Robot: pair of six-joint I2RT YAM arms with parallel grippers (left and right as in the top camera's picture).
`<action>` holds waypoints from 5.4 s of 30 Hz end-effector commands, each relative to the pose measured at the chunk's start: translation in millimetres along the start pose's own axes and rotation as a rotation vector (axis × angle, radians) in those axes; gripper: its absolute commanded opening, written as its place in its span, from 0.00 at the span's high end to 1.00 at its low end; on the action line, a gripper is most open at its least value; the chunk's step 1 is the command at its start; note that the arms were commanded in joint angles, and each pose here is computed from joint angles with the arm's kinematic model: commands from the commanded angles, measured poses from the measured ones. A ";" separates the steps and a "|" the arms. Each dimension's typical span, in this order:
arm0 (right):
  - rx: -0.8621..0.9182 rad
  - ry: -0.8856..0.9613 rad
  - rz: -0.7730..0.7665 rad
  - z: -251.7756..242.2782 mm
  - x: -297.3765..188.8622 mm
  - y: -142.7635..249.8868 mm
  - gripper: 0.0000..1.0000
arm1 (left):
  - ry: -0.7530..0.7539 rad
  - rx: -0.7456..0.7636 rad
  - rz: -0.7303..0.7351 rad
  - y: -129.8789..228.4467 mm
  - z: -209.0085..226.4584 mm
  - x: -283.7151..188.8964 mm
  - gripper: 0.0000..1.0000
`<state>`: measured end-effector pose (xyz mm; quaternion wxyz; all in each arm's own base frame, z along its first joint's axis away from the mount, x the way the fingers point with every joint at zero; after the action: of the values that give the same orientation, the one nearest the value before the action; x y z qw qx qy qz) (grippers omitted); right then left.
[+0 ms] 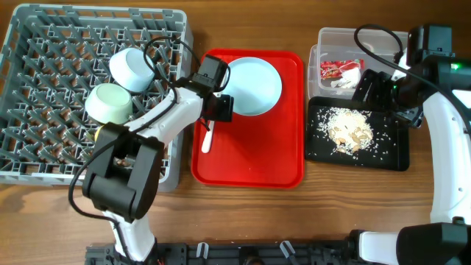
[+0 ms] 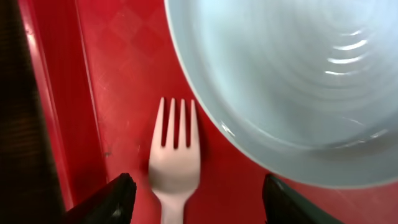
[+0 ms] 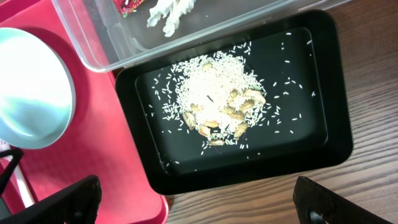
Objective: Sort waste into correct bins and load items into the dishwasher rack
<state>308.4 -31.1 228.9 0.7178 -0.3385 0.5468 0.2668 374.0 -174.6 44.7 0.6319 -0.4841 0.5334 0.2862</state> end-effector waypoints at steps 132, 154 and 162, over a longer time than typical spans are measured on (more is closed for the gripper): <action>-0.011 -0.009 -0.014 -1.3 -8.1 1.7 0.00 | -0.015 0.124 0.075 14.6 4.4 30.6 0.51; -0.012 -0.009 -0.014 -1.3 -8.1 1.7 0.00 | -0.089 0.179 0.106 20.8 0.7 29.9 0.73; -0.011 -0.007 -0.011 -1.7 -8.1 2.3 0.00 | -0.089 0.175 0.111 21.7 0.6 28.9 0.83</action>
<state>306.1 -30.8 228.3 0.7151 -0.3366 0.5505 0.2690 373.2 -176.2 31.3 0.6835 -0.4093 0.5401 0.2713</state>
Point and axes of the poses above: each gripper's point midway between its finger pads, its own x axis out along the fingers, its own z axis along the line the jaws close on, y = z × x, the point moved 3 cm from there along -x, back along the fingers, and after that the axes turned 15 degrees about x, right-handed, at the moved point
